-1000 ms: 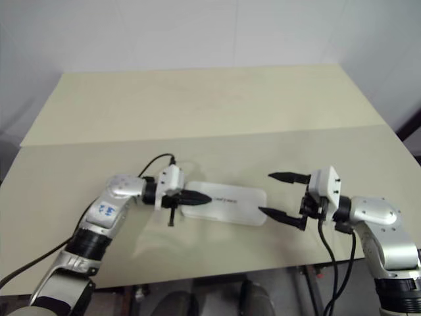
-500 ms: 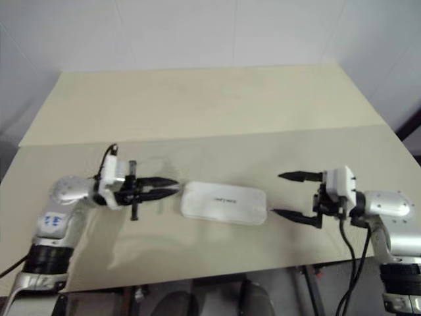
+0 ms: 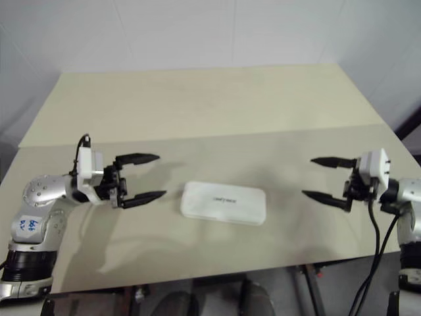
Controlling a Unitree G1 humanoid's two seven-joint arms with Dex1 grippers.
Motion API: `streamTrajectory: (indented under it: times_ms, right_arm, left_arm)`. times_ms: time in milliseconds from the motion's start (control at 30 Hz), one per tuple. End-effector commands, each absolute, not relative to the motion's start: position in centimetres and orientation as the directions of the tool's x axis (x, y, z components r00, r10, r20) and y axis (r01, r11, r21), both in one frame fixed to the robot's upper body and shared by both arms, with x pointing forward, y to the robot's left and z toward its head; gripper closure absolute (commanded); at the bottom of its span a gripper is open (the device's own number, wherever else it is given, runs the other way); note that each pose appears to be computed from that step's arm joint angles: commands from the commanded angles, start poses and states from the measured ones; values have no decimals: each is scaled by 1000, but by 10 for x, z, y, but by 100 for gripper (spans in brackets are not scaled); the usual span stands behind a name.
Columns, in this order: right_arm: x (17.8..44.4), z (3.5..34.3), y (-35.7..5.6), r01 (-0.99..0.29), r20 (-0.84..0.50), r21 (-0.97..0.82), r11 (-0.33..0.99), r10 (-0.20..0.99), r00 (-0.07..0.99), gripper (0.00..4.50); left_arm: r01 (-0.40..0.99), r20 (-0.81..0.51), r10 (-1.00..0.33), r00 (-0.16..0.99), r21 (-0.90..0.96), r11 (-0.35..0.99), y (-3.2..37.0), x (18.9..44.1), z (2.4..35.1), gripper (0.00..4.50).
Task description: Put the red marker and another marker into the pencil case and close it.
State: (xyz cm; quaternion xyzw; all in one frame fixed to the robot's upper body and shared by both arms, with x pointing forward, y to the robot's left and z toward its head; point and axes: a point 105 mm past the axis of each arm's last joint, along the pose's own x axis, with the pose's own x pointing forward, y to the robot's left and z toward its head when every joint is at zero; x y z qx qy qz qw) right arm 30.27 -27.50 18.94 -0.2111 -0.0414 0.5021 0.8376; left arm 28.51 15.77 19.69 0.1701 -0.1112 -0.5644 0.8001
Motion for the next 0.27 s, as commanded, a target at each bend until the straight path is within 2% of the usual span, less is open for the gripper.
streamTrajectory:
  times_ms: [33, 267]
  right_arm:
    - [300, 192, -280, -832, -180, -418, 363, 865, 468, 0]
    - [304, 188, -275, -831, -166, -405, 381, 863, 477, 0]
  left_arm:
    - [852, -7, -941, 339, 427, 304, 161, 277, 205, 3]
    - [843, -83, -911, 405, 419, 337, 173, 273, 190, 3]
